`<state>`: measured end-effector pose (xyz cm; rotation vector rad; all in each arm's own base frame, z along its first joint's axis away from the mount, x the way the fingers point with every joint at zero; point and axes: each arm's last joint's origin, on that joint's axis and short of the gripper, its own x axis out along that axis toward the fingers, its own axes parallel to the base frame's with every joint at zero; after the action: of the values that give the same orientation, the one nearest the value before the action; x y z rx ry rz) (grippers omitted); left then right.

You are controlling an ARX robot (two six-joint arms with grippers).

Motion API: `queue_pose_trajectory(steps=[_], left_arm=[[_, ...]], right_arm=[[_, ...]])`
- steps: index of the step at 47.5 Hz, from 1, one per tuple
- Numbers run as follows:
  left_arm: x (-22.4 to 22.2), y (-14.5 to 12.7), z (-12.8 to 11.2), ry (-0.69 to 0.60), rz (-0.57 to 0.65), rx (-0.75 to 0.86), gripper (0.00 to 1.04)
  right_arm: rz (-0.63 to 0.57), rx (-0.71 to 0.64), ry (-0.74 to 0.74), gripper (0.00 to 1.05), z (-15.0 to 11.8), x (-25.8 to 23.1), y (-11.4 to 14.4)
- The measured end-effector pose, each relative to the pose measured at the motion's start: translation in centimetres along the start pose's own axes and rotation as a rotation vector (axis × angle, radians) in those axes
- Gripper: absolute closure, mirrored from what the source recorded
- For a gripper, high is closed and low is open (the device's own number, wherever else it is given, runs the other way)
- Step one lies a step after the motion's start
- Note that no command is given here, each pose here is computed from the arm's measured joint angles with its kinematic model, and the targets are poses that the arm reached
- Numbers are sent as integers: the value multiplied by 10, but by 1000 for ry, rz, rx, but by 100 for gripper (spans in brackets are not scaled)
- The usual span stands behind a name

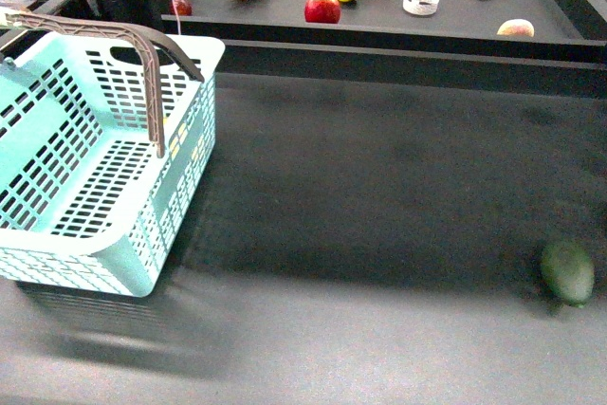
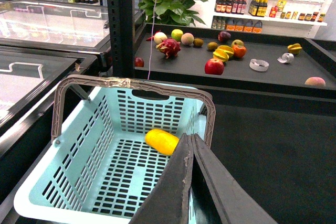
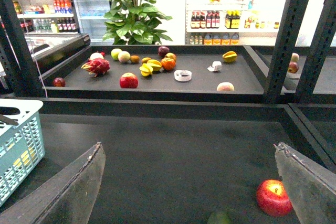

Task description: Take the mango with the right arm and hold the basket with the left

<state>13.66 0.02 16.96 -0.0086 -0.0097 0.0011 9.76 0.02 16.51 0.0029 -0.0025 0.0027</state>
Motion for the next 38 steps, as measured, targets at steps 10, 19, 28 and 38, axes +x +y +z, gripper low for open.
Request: queue_pose_trajectory(steps=[10, 19, 28, 38], left_arm=[[-10, 0, 4, -12, 0, 0, 101], [-17, 0, 4, -13, 0, 1, 101], [-22, 0, 4, -14, 0, 1, 101], [-26, 0, 4, -14, 0, 1, 101]], right_arm=[[0, 0, 0, 8, 0, 0, 0], [0, 0, 0, 8, 0, 0, 0], [0, 0, 0, 8, 0, 0, 0], [0, 0, 0, 8, 0, 0, 0]])
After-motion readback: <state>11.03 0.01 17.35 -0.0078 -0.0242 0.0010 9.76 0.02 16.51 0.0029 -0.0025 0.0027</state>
